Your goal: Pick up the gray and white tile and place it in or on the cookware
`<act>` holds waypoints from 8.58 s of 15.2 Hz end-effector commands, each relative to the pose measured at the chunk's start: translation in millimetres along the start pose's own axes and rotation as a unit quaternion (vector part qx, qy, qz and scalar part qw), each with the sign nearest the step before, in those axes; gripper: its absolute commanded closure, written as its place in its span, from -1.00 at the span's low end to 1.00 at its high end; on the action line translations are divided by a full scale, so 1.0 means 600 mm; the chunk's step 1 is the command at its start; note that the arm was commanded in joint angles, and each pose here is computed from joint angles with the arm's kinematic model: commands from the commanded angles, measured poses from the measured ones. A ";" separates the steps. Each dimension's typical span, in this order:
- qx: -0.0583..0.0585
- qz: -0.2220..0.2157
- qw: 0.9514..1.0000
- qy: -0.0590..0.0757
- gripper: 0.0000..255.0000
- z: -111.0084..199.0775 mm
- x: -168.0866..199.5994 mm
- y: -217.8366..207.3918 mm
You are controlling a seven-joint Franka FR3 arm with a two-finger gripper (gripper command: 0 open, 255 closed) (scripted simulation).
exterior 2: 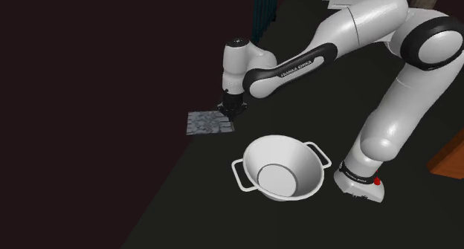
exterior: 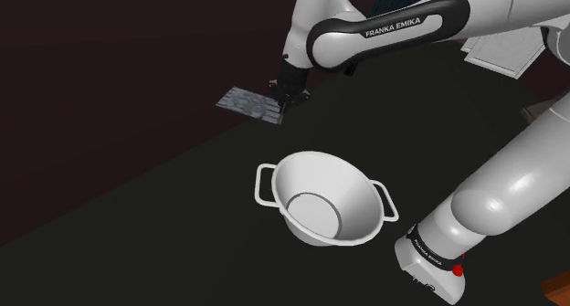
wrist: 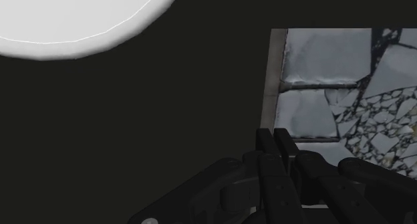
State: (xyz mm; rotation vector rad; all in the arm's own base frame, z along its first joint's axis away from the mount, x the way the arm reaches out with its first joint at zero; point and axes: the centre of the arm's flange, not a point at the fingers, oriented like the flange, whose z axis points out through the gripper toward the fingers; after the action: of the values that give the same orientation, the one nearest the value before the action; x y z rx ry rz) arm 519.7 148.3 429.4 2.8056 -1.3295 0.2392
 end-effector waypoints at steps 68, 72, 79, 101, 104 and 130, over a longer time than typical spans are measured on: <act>0.005 0.002 0.976 -0.216 -1.00 0.045 -0.283 0.438; 0.005 0.002 0.976 -0.216 1.00 0.045 -0.283 0.438; 0.005 0.002 0.976 -0.216 -1.00 0.045 -0.283 0.438; -0.096 -0.528 0.841 0.064 -1.00 0.032 -0.554 0.297; -0.096 -0.528 0.841 0.064 -1.00 0.032 -0.554 0.297; -0.096 -0.528 0.841 0.064 1.00 -0.107 -0.533 0.292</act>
State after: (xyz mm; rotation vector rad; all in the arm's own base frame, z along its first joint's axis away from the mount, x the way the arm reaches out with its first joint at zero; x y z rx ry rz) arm 177.9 289.3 432.3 2.7837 0.3150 0.2106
